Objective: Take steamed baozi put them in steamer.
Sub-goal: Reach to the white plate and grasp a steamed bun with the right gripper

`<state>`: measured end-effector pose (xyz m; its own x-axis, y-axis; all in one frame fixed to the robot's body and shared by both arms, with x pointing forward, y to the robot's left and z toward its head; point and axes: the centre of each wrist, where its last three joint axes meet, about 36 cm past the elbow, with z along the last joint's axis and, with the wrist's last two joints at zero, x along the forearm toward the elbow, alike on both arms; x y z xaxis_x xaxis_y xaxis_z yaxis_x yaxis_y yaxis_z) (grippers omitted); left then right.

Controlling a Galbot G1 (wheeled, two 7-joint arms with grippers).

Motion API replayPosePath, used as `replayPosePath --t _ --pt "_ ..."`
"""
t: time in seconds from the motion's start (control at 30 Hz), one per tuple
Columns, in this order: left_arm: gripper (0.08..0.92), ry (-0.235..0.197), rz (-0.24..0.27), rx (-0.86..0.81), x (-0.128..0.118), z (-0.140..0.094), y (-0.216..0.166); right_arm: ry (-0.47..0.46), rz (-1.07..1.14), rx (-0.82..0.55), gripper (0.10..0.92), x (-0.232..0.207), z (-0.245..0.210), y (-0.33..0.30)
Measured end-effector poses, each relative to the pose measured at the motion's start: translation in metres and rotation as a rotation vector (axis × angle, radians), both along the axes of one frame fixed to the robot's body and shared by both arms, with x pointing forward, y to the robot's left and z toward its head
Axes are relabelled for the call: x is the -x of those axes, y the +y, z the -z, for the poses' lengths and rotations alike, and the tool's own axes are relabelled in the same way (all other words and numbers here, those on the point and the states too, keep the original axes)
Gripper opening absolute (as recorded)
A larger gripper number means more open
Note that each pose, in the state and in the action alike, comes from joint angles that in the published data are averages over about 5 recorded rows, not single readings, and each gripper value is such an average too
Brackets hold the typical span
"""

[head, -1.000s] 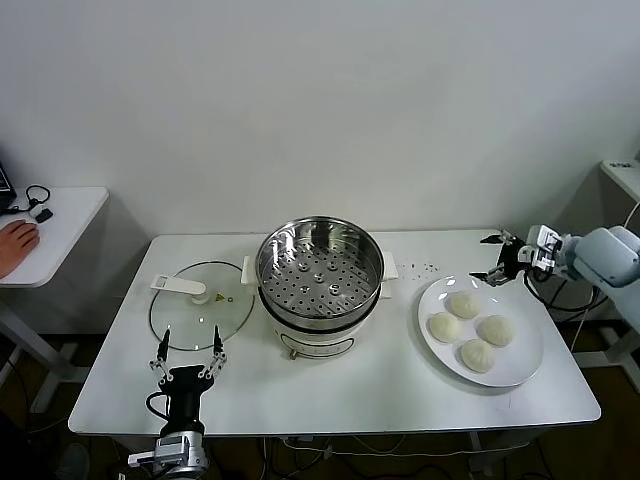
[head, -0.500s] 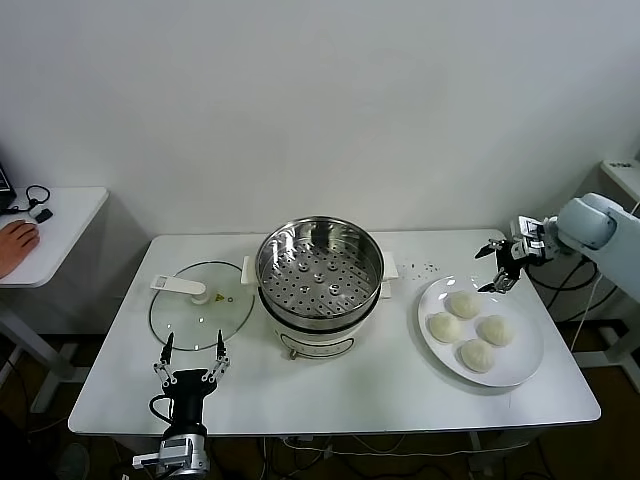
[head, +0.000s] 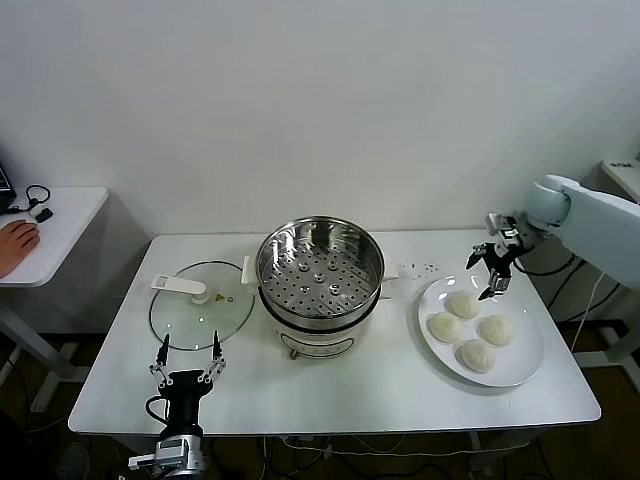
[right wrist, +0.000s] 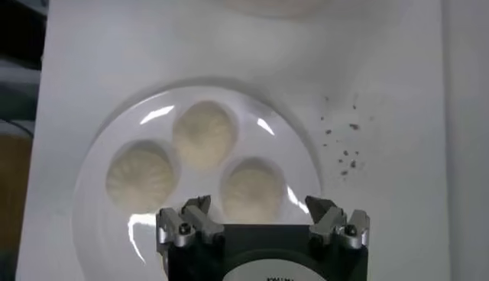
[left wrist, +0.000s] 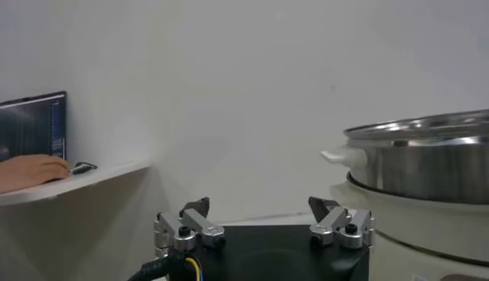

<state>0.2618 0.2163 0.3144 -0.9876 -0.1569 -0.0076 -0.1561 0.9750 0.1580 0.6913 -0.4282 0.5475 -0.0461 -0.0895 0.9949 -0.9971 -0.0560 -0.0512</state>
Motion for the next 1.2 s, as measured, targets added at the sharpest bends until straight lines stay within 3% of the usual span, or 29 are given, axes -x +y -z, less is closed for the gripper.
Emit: replayPosePath --t 0.57,1.2 --pt "0.823 0.008 -0.006 -0.005 0.0 0.007 0.005 0.03 -0.008 0.094 0.823 -0.017 0.027 0.011" --pt "0.823 0.017 -0.014 -0.023 -0.003 0.016 0.012 0.041 0.035 0.088 0.823 -0.02 0.073 0.015"
